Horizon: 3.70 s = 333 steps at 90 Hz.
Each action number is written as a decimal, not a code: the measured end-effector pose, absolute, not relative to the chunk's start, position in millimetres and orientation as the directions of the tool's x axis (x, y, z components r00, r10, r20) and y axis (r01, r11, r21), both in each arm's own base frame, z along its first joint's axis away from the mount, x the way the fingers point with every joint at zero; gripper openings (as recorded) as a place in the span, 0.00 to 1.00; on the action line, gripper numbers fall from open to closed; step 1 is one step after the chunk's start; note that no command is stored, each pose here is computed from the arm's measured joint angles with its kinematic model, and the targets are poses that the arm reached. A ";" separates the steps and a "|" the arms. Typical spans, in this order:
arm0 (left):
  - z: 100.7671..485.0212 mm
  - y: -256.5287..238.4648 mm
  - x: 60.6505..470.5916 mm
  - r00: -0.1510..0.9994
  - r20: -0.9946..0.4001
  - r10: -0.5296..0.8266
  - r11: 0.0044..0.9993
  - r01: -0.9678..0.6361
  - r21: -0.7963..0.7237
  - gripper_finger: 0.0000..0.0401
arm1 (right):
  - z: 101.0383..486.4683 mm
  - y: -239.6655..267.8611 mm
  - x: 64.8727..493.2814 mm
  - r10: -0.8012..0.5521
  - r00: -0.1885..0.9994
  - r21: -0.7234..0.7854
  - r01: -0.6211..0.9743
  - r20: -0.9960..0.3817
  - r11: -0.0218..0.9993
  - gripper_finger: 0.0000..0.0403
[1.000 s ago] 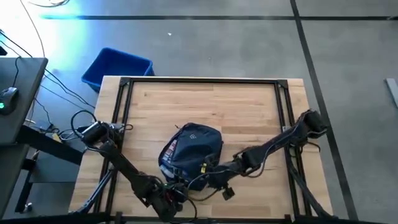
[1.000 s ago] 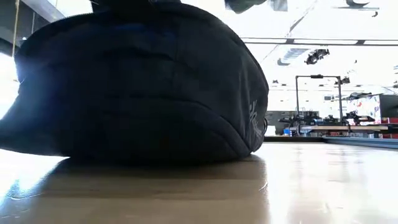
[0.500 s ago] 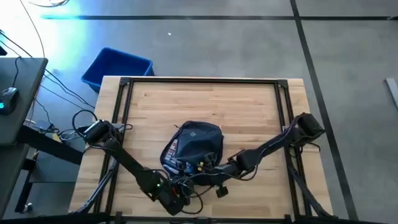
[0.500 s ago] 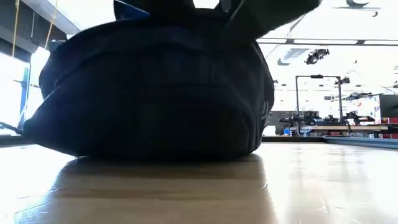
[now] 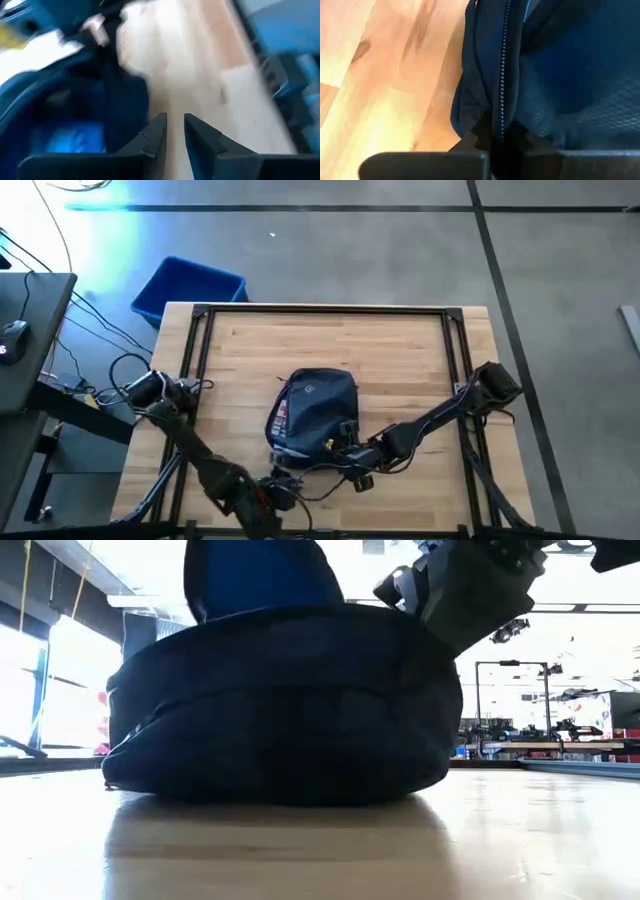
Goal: Unpack backpack
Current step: Close the backpack
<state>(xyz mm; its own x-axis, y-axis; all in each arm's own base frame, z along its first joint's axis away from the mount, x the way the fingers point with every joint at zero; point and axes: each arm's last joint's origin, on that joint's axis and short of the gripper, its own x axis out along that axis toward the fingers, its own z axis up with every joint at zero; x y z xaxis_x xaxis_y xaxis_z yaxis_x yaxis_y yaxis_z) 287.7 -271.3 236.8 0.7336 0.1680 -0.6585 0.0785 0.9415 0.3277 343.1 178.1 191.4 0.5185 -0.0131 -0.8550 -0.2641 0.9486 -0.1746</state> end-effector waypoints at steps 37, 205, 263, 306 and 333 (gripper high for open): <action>214.6 -241.4 256.4 0.597 -0.620 0.509 0.821 -0.120 0.559 0.00 | 191.5 179.1 343.1 -0.002 0.519 -0.166 -0.271 -0.855 0.948 0.00; 194.6 -203.1 310.3 0.530 -0.844 -0.080 0.926 0.353 0.134 0.00 | 194.5 177.0 333.7 -0.030 0.443 -0.170 -0.281 -0.896 0.945 0.00; 255.2 -213.1 269.1 0.723 -0.554 0.412 0.764 0.057 0.643 0.00 | 178.6 152.8 312.8 -0.113 0.206 -0.168 -0.268 -0.972 0.949 0.21; 243.1 -176.9 236.7 0.447 -0.628 0.637 0.739 -0.122 0.663 0.00 | 256.1 175.9 263.0 -0.001 0.300 -0.091 -0.285 -0.954 0.954 0.61; 174.0 -168.9 226.2 0.437 -0.700 0.565 0.822 -0.226 0.522 0.00 | 276.8 176.9 297.2 -0.170 0.711 -0.061 0.177 -0.682 0.982 0.53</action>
